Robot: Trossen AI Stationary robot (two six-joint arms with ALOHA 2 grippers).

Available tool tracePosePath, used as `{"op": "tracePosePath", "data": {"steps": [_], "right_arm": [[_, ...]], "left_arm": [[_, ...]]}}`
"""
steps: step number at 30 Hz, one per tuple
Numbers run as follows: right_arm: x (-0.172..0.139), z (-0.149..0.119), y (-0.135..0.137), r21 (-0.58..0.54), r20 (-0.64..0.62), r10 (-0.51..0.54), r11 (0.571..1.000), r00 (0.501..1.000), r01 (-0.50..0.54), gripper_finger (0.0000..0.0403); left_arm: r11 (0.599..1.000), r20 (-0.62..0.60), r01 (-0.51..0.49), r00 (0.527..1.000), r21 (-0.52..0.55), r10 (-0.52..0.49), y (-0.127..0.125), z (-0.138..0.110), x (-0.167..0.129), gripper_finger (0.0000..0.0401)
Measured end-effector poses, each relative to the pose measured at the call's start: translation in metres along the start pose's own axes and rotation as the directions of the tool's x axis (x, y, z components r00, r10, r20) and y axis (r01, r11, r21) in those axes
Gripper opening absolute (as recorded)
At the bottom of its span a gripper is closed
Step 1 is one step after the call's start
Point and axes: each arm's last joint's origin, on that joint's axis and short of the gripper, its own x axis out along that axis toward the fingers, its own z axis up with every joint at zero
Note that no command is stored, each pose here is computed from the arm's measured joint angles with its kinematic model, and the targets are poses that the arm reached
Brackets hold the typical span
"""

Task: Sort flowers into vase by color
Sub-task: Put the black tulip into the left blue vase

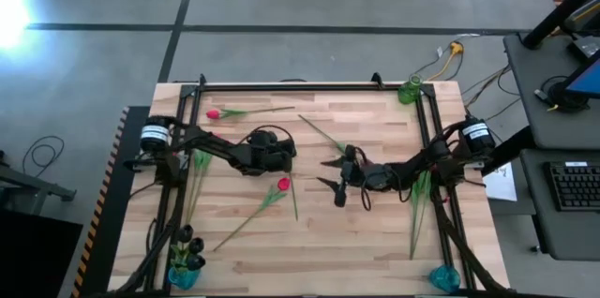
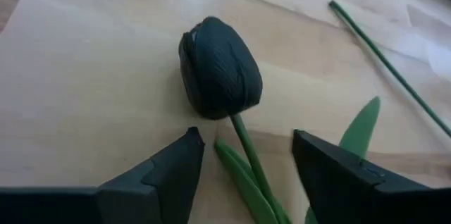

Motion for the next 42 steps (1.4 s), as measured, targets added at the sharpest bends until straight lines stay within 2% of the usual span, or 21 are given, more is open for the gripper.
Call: {"op": "tracePosePath", "data": {"steps": [5, 11, 15, 21, 26, 29, 31, 34, 37, 39, 42], "right_arm": [[-0.003, -0.001, 0.007, -0.015, -0.013, 0.028, 0.999, 1.0, -0.029, 0.0224], [-0.004, -0.003, 0.008, -0.032, -0.032, 0.032, 0.999, 0.999, -0.033, 0.0224], [-0.004, -0.003, 0.008, -0.035, -0.032, 0.032, 0.999, 0.999, -0.033, 0.0224], [-0.004, -0.003, 0.008, -0.058, -0.03, 0.031, 0.998, 0.999, -0.033, 0.0224], [-0.004, -0.003, 0.008, -0.057, -0.031, 0.032, 0.998, 0.999, -0.033, 0.0224], [-0.004, -0.004, 0.008, -0.047, -0.047, 0.036, 0.998, 0.998, -0.039, 0.0224], [-0.005, -0.006, 0.009, -0.052, -0.058, 0.038, 0.998, 0.998, -0.041, 0.0224], [-0.005, -0.008, 0.009, -0.047, -0.078, 0.055, 0.997, 0.995, -0.059, 0.0224], [-0.005, -0.01, 0.01, -0.033, -0.104, 0.067, 0.997, 0.992, -0.071, 0.0224], [-0.006, -0.013, 0.01, -0.028, -0.131, 0.068, 0.997, 0.989, -0.072, 0.0224], [-0.007, -0.016, 0.011, -0.022, -0.158, 0.086, 0.996, 0.984, -0.09, 0.0224]], "left_arm": [[1.0, 0.006, -0.015, 1.0, 0.012, 0.015, -0.001, -0.002, 0.005, 0.0166], [1.0, 0.01, -0.019, 1.0, -0.015, 0.019, -0.001, 0.001, 0.006, 0.0064], [1.0, 0.01, -0.028, 1.0, -0.012, 0.028, 0.0, 0.003, 0.009, 0.0013], [0.998, -0.007, 0.026, 1.0, 0.064, -0.026, -0.008, 0.014, -0.005, 0.0001], [0.988, 0.106, 0.154, 0.983, -0.011, -0.152, -0.026, 0.043, -0.028, 0.0], [0.961, 0.156, 0.274, 0.951, -0.025, -0.267, -0.04, 0.058, -0.046, 0.0], [0.923, 0.159, 0.384, 0.91, 0.02, -0.383, -0.052, 0.069, -0.061, 0.0], [0.802, 0.162, 0.59, 0.786, 0.096, -0.597, -0.071, 0.089, -0.088, 0.0], [0.644, 0.172, 0.743, 0.621, 0.181, -0.764, -0.085, 0.114, -0.121, 0.0], [0.541, 0.15, 0.798, 0.52, 0.266, -0.841, -0.091, 0.129, -0.144, 0.0], [0.354, 0.068, 0.837, 0.36, 0.417, -0.931, -0.095, 0.141, -0.178, 0.0]]}}
